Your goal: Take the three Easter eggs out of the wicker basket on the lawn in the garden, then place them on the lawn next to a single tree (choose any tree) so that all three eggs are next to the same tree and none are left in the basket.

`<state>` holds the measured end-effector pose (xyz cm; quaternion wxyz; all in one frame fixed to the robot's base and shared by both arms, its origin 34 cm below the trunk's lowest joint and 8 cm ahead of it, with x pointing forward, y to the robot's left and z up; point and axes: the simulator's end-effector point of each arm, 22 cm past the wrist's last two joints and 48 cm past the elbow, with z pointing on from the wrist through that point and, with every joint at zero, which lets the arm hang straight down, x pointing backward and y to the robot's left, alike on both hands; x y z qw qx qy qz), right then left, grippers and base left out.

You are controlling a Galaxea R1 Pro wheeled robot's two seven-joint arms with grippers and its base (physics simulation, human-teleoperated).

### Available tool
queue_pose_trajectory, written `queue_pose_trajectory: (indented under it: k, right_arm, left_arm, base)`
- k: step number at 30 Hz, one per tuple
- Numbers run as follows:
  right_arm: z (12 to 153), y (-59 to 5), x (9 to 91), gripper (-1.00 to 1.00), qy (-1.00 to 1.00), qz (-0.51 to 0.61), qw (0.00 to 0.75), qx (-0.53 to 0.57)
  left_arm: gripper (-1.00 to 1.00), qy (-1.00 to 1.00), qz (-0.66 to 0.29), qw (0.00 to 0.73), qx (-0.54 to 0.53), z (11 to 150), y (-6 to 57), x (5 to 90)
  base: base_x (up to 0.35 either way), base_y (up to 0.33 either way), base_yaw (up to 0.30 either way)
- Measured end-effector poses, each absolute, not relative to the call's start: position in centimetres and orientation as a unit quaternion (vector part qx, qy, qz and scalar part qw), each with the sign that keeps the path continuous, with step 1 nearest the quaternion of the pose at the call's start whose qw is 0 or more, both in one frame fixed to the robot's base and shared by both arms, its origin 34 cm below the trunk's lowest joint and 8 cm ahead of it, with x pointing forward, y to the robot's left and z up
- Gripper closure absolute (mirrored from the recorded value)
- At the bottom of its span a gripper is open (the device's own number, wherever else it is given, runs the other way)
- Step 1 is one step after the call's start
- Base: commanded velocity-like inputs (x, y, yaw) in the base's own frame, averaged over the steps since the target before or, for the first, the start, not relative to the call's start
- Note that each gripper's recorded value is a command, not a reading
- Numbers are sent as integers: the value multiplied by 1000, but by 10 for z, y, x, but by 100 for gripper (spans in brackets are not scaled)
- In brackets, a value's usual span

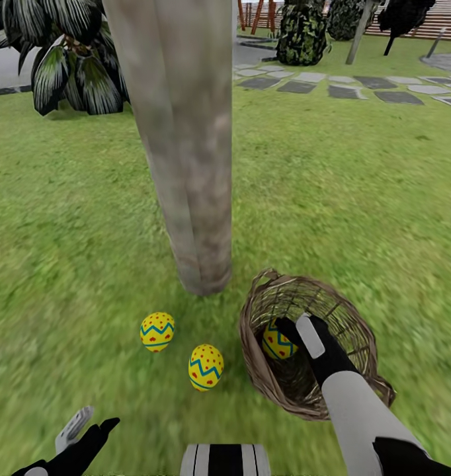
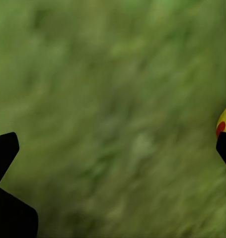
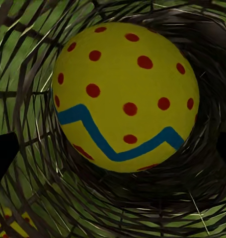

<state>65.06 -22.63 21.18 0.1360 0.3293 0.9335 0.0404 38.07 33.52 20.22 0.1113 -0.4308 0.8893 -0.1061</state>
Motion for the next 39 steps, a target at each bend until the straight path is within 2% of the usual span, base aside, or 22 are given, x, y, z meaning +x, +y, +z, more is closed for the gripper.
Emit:
queue_pose_trajectory:
  k: [9,39]
  right_arm:
    - [192,-227,643,-100,935,35,122,332]
    - [180,-239,657,-100,921,19,158,356]
  left_arm:
    - [-100,893,-94,92,-430,190,335,368]
    - [-100,894,-93,78,-431,179,332,359]
  base:
    - [0,0,0]
    - [0,0,0]
